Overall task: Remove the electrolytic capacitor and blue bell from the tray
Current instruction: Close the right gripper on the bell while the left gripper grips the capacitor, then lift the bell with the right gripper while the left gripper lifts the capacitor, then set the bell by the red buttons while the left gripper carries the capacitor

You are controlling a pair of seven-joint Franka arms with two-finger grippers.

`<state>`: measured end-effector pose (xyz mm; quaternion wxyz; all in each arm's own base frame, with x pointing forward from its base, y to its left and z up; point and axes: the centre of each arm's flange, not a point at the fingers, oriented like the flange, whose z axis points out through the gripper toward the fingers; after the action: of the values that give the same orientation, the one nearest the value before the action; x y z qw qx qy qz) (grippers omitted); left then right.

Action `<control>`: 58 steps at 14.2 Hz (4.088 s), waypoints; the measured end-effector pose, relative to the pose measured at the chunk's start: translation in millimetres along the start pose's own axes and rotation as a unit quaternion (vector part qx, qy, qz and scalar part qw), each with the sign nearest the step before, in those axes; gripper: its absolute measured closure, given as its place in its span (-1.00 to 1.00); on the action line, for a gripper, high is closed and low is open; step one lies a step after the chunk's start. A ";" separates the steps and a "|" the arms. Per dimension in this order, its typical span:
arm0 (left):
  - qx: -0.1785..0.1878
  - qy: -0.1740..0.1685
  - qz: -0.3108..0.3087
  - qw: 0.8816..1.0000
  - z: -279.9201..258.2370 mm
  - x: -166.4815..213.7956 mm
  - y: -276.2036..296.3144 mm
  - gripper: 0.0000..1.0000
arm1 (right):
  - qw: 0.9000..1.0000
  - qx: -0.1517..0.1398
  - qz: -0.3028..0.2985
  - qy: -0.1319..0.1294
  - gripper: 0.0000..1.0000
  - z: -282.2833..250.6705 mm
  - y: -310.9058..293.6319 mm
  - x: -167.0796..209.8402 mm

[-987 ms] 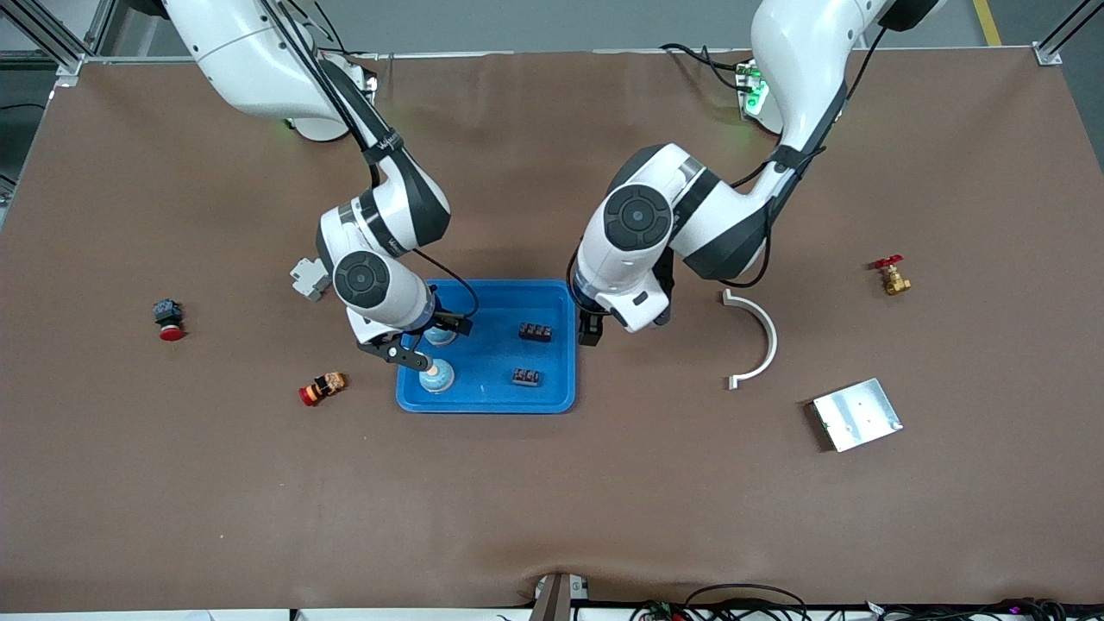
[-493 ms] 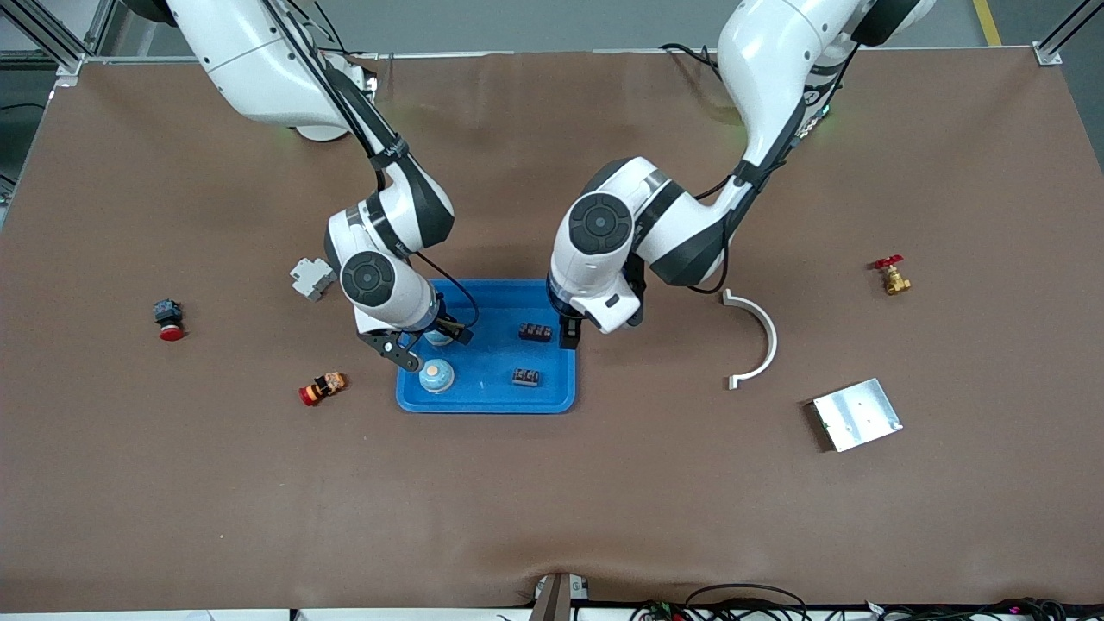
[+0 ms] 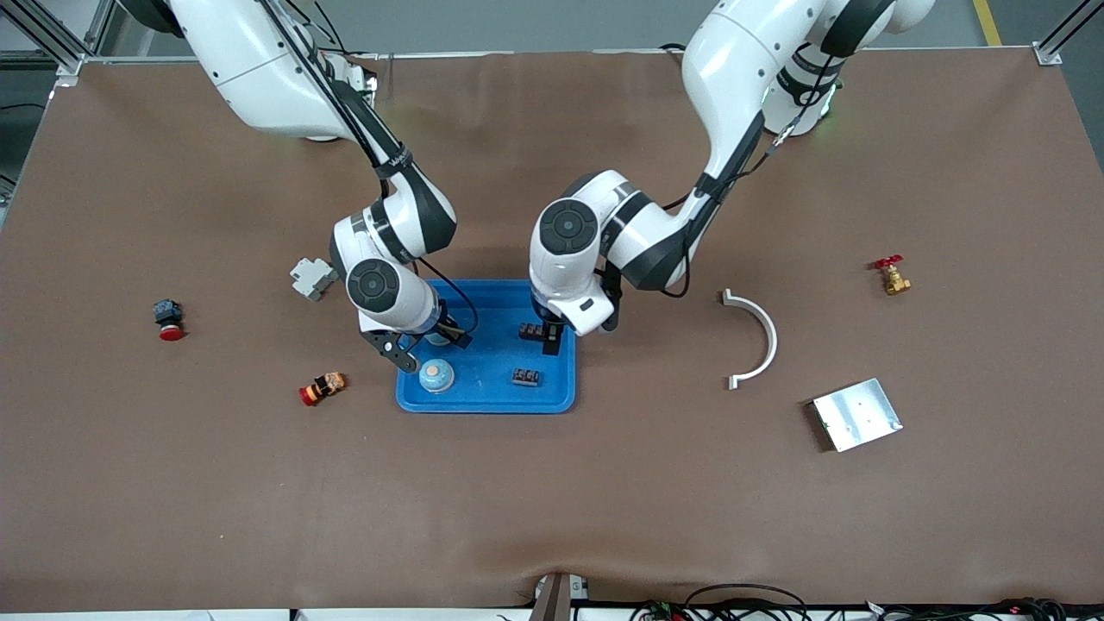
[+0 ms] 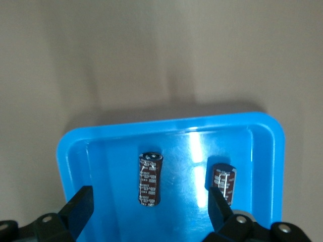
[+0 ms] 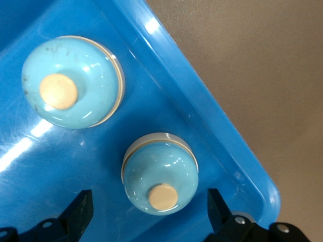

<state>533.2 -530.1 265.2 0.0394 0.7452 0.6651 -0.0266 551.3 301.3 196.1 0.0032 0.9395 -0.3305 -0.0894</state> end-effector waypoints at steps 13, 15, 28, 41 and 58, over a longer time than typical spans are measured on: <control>-0.011 -0.014 0.025 1.000 65.0 -18.5 -12.8 -1.00 | 1.000 -0.004 0.008 -0.001 -0.27 8.4 2.0 2.9; -0.013 -0.012 0.026 1.000 72.4 -16.6 -12.4 -1.00 | 1.000 -0.003 0.009 0.000 -0.26 6.3 1.4 4.4; -0.019 0.007 0.040 0.999 94.9 -23.0 -22.0 -0.11 | 0.982 -0.051 -0.177 -0.034 -0.26 -113.5 84.1 107.0; -0.042 0.036 0.277 0.959 42.3 -33.0 -14.3 0.37 | 0.916 -0.066 -0.393 -0.046 -0.26 -69.5 376.7 279.9; 0.021 0.038 0.546 0.836 1.9 45.1 4.0 0.37 | 0.926 0.005 -0.376 -0.032 -1.00 -89.0 324.7 286.3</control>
<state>542.3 -486.2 259.3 0.0059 0.9885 0.1502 0.0136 584.1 -135.2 257.3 -0.0454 0.9916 0.0462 -0.1123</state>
